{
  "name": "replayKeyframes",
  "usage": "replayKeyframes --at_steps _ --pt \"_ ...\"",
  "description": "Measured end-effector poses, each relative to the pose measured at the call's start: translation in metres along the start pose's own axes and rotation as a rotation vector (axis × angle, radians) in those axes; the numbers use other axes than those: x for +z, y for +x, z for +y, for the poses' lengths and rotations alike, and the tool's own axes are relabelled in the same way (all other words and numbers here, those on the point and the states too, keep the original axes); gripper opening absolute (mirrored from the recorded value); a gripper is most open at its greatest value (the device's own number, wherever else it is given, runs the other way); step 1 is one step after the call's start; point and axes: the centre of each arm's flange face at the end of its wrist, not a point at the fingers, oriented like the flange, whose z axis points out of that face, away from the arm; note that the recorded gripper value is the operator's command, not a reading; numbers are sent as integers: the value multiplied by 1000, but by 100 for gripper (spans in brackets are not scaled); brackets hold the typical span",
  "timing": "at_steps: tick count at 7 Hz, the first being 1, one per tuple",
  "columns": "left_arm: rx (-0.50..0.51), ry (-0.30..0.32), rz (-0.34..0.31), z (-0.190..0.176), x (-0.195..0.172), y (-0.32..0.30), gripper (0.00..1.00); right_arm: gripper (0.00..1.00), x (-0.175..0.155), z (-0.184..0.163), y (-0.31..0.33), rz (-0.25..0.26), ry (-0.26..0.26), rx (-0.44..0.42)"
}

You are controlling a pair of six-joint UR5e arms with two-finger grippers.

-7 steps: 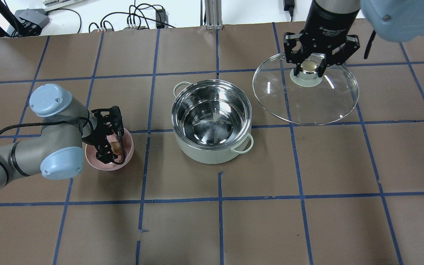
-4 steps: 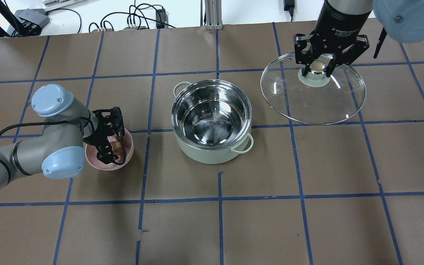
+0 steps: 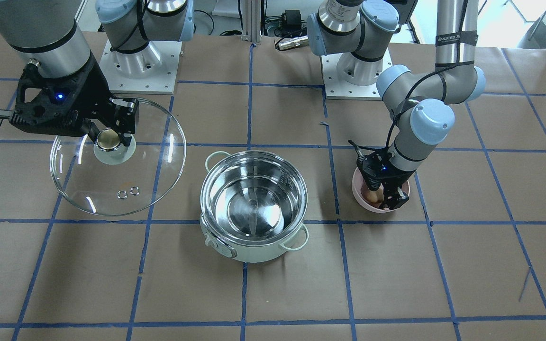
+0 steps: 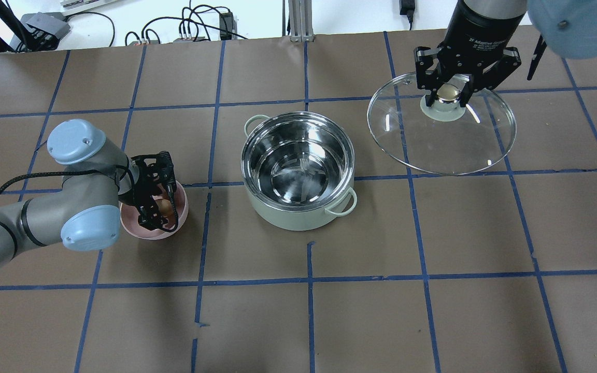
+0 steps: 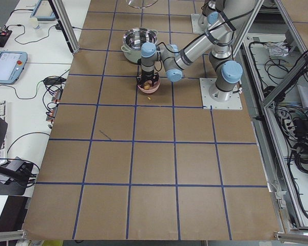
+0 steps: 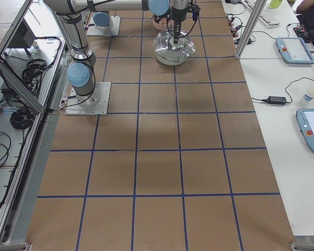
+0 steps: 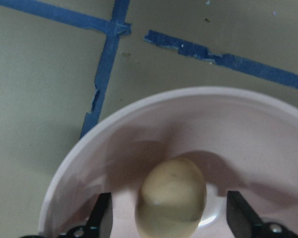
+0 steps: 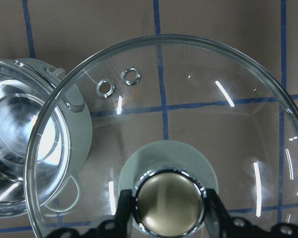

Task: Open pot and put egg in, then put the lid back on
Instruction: 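Lift the glass lid off the pot with the right gripper and hold it aside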

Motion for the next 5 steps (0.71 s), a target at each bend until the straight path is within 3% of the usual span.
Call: replayKeyframes --at_steps 3,5 --pt "7 -2 5 0 3 -2 23 10 0 0 1 0 -3 1" --pt "13 -1 4 -1 3 -3 22 10 1 0 1 1 -5 0"
